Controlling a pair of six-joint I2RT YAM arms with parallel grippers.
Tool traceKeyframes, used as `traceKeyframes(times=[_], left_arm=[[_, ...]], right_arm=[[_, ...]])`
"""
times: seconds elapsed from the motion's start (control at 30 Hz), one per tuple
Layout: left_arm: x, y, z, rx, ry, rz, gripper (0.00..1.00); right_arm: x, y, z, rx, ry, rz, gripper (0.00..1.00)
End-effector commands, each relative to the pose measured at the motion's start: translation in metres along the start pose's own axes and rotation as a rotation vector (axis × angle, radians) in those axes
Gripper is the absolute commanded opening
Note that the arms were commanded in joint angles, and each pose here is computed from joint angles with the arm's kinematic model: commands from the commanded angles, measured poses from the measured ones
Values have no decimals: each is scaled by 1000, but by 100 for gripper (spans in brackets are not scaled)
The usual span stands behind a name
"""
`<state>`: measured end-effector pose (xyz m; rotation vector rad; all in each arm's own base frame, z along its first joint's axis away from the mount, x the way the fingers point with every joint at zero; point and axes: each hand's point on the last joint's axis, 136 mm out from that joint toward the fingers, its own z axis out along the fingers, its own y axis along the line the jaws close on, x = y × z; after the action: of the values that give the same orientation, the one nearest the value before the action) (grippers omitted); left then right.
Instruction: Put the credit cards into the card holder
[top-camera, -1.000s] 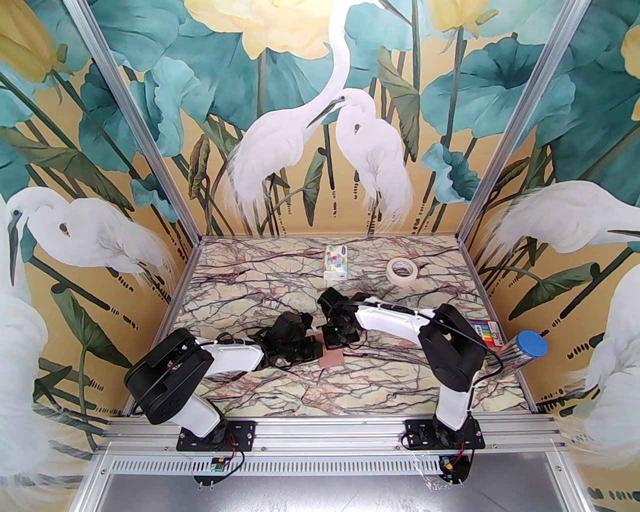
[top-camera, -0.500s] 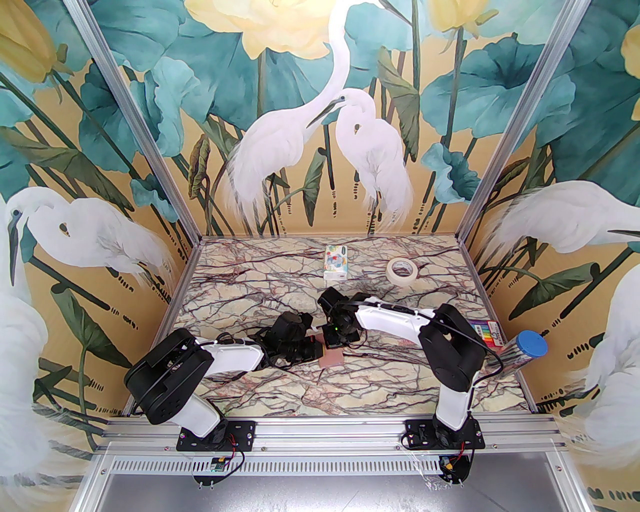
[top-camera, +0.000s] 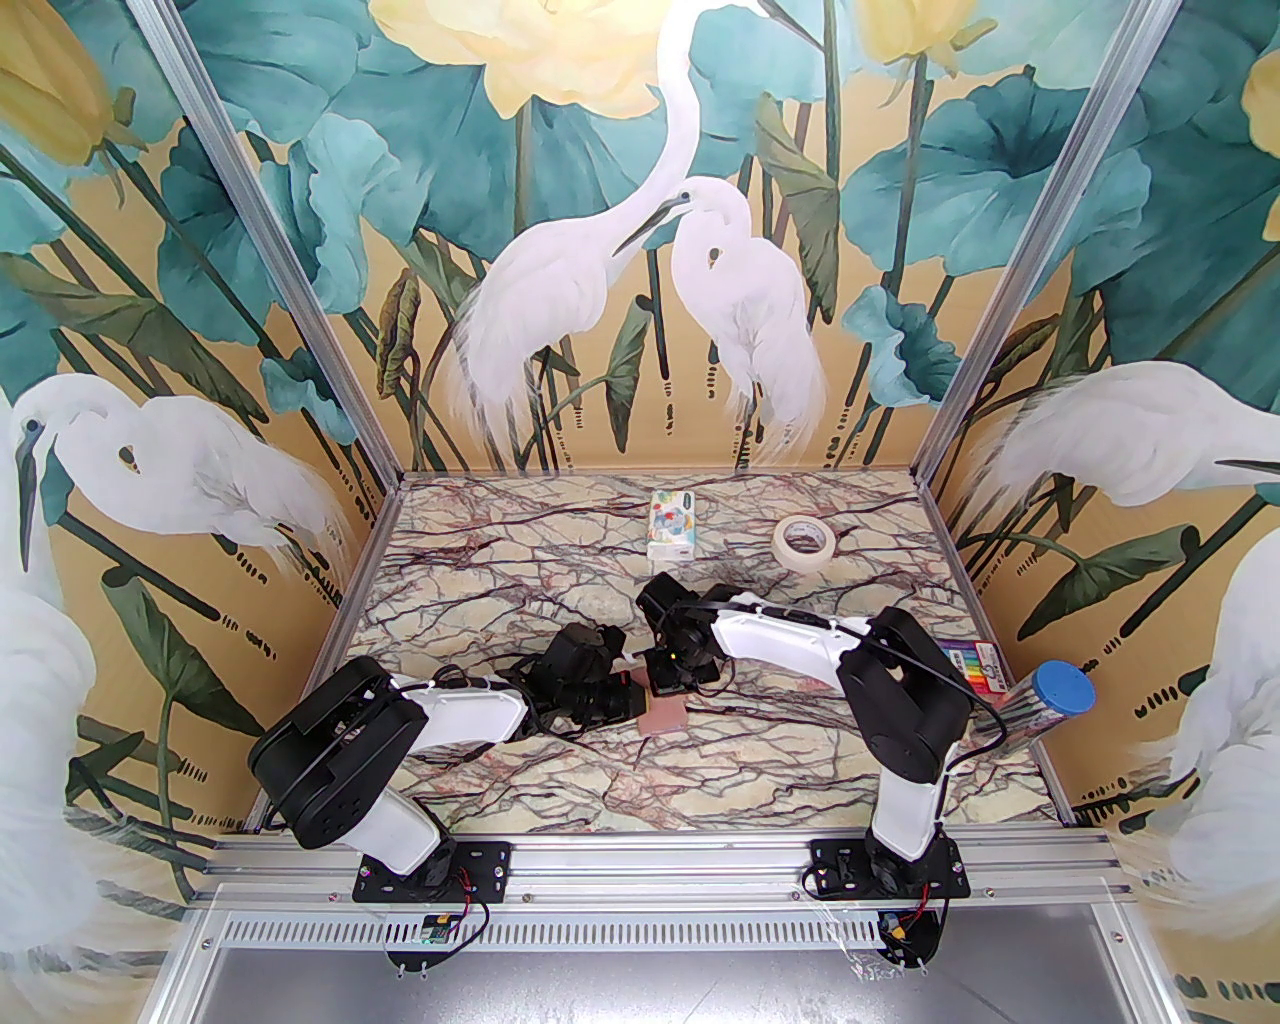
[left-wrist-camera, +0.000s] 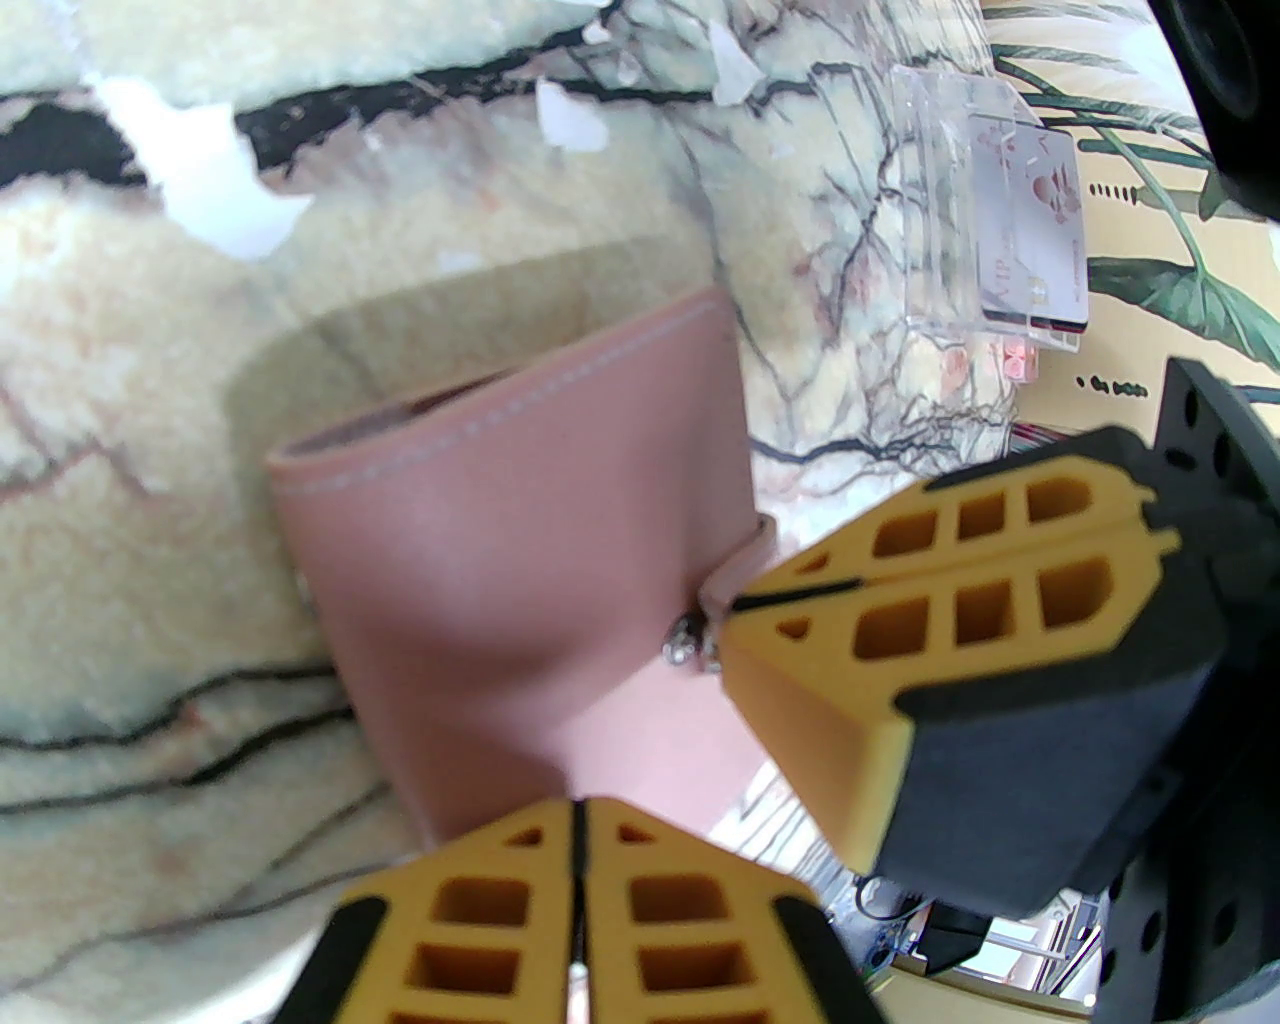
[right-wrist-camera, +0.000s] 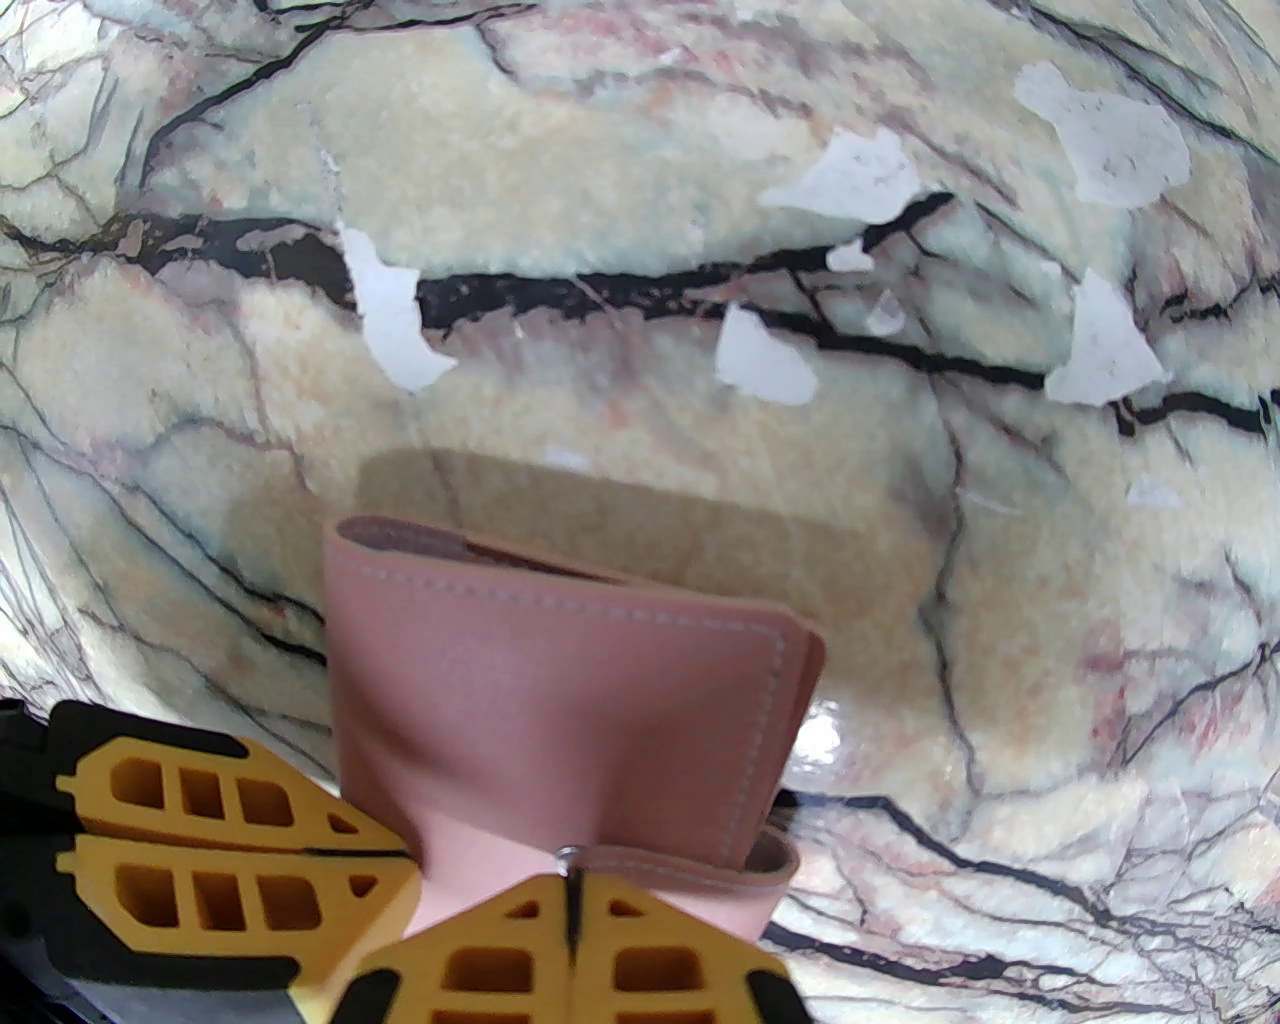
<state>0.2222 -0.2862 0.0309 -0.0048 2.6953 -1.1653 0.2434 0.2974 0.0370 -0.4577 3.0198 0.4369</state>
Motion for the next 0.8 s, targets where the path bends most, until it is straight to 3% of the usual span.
traceKeyframes(times=[0.0, 0.77], left_arm=[[3, 6, 5, -26, 18, 7, 8], [5, 7, 5, -26, 18, 4, 8]], right_arm=[[-7, 10, 2, -41, -13, 15, 0], [16, -11, 29, 43, 103, 59, 0]])
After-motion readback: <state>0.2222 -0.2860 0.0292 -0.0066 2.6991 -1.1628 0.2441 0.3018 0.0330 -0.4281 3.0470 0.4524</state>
